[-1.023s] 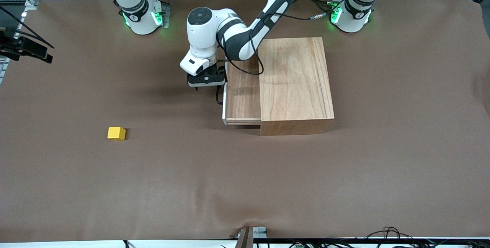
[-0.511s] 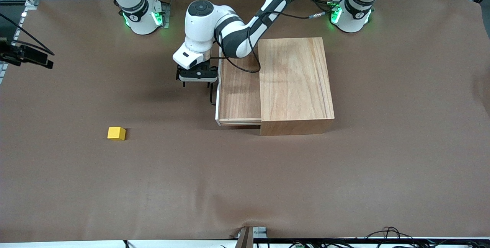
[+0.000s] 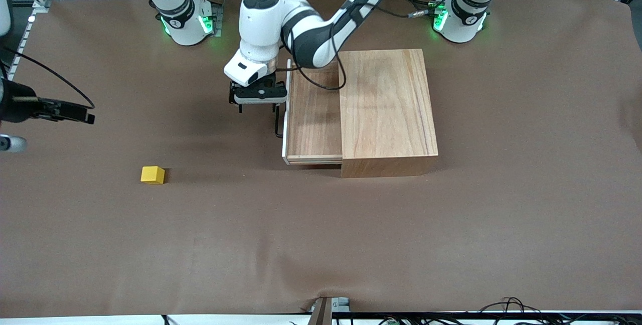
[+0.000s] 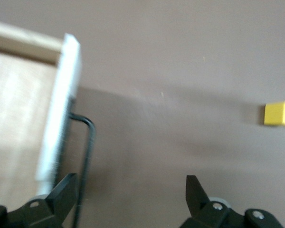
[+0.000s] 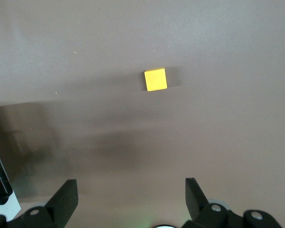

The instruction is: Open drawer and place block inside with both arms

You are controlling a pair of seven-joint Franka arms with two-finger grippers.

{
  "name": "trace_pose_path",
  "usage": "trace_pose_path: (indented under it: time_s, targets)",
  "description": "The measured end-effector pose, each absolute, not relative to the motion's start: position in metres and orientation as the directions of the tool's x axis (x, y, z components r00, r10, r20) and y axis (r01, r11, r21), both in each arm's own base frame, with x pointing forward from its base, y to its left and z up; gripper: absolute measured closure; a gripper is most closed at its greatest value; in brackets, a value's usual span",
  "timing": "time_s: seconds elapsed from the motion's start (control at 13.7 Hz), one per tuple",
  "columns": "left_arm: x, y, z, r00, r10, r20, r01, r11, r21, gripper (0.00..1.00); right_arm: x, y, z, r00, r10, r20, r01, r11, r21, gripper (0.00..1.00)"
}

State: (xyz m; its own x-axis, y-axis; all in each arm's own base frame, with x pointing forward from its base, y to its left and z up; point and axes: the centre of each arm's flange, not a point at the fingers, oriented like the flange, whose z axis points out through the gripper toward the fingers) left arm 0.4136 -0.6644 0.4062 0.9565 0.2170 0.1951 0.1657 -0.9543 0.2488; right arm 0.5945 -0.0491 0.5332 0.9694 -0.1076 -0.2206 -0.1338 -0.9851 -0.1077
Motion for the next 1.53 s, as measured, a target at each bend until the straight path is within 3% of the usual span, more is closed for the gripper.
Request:
trace_pose_path:
  time_s: [0.22, 0.44, 0.95, 1.24, 1.53]
  targets:
    - [0.453, -0.589, 0.500, 0.941, 0.286, 0.178, 0.259, -0.952, 0.160, 0.00, 0.619, -0.050, 0.488, 0.968, -0.114, -0.222, -0.142, -0.983, -0.114, 0.00]
    - [0.491, -0.508, 0.559, 0.916, 0.360, 0.174, 0.349, -0.933, 0.093, 0.00, 0.639, -0.048, 0.445, 0.968, -0.118, -0.221, -0.145, -0.983, -0.114, 0.00]
    - [0.543, -0.378, 0.602, 0.841, 0.520, 0.145, 0.528, -0.849, -0.020, 0.00, 0.658, -0.034, 0.319, 0.981, -0.125, -0.150, -0.141, -0.985, -0.099, 0.00]
    - [0.556, -0.305, 0.642, 0.860, 0.492, 0.138, 0.500, -0.866, -0.027, 0.00, 0.661, -0.020, 0.248, 0.988, -0.071, -0.138, -0.082, -0.994, -0.074, 0.00]
    - [0.573, -0.222, 0.663, 0.900, 0.421, 0.112, 0.429, -0.901, -0.062, 0.00, 0.658, -0.012, 0.228, 0.986, -0.009, -0.165, -0.015, -0.999, -0.037, 0.00]
